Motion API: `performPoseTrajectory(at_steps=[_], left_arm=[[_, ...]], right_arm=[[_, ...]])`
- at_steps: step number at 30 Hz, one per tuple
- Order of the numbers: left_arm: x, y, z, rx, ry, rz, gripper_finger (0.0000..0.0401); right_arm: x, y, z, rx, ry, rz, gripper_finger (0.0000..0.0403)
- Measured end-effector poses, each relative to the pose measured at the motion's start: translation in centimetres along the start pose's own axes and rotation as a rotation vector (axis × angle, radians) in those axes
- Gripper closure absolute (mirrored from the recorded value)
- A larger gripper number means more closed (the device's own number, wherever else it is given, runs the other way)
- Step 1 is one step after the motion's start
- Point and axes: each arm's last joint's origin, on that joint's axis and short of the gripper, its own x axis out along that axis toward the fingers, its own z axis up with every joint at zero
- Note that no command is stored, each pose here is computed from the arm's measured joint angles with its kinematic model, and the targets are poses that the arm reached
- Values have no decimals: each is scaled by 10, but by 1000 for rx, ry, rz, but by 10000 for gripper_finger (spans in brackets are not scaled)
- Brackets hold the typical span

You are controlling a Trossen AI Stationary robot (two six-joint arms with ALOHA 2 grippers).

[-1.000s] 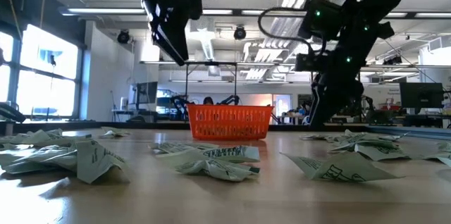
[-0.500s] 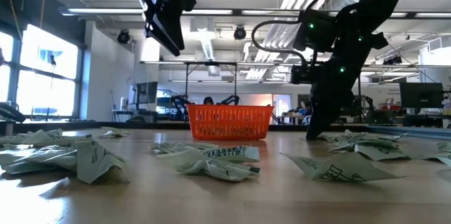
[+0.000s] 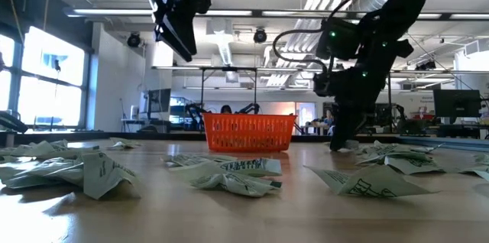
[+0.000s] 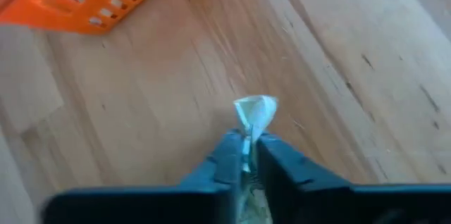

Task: Pick and place Stevia / Truvia into bins
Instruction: Put the stevia packet into the basket

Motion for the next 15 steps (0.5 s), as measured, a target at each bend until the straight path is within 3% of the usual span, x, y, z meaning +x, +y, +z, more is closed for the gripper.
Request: performPoseTrajectory(at_steps=[2, 4, 7, 12, 15], left_arm=[[0, 1, -3, -2, 29, 7, 194], [0, 1, -6, -2, 60, 14, 194], [-1, -1, -11, 9, 103, 21, 194], [-3, -11, -16, 54, 117, 51, 194], [-5, -15, -25, 62, 105, 112, 194]], right_arm=[[-5, 1, 7, 13, -15, 29, 393], [-12, 4, 15, 14, -38, 39, 385], [-35, 14, 43, 7, -182, 74, 389], [-70, 29, 85, -53, -352, 83, 392], [-83, 39, 107, -138, -384, 137, 394]])
